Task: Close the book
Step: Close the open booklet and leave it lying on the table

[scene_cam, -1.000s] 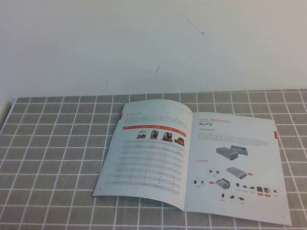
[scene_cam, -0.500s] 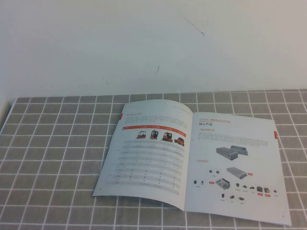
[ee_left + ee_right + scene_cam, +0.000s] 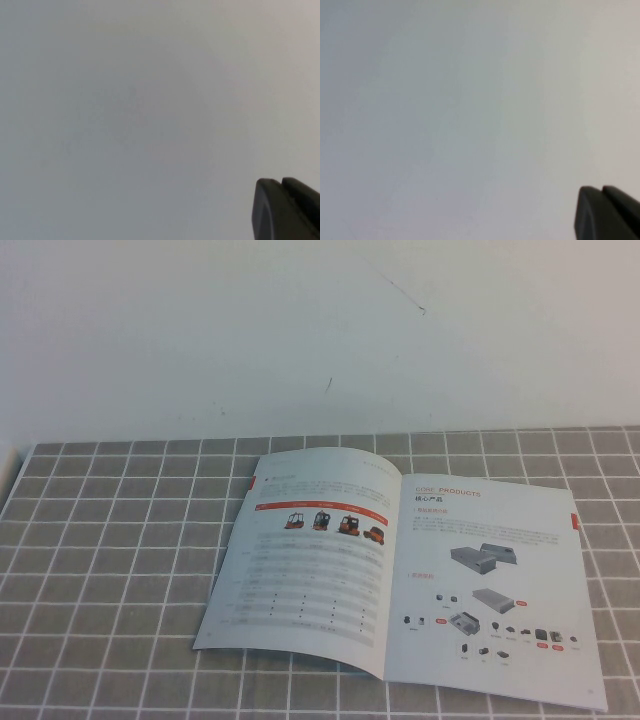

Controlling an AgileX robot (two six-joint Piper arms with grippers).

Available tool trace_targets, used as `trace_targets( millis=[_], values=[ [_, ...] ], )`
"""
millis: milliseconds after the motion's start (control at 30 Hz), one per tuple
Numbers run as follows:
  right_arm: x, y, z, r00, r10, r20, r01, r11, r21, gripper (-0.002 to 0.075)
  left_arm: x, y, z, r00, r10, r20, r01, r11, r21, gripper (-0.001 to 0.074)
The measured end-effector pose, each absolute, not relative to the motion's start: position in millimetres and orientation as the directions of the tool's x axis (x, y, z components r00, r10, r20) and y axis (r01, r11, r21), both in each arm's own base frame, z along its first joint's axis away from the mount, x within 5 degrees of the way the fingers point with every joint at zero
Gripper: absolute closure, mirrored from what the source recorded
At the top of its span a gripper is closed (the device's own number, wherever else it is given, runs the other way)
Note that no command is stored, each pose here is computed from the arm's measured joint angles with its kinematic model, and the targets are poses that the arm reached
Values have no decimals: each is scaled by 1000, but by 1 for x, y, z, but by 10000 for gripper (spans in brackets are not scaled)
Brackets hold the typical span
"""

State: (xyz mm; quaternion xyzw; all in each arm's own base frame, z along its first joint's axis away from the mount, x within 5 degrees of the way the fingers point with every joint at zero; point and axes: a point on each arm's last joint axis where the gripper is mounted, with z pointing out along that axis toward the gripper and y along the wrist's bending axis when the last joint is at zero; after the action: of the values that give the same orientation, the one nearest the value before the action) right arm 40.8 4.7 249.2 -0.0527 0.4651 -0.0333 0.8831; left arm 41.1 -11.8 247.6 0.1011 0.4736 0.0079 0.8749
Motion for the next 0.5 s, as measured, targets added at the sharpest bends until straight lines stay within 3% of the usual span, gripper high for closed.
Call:
trace_targets(
  millis=[233,500],
  values=[
    [42,3,259,478,-152,-865,34,987,-155,728,44,0,248,477,-18,-878,42,999,3,738],
    [33,0,309,170,-284,-944,35,959,-282,728,35,-2,309,386,163,-908,12,983,181,738]
  ],
)
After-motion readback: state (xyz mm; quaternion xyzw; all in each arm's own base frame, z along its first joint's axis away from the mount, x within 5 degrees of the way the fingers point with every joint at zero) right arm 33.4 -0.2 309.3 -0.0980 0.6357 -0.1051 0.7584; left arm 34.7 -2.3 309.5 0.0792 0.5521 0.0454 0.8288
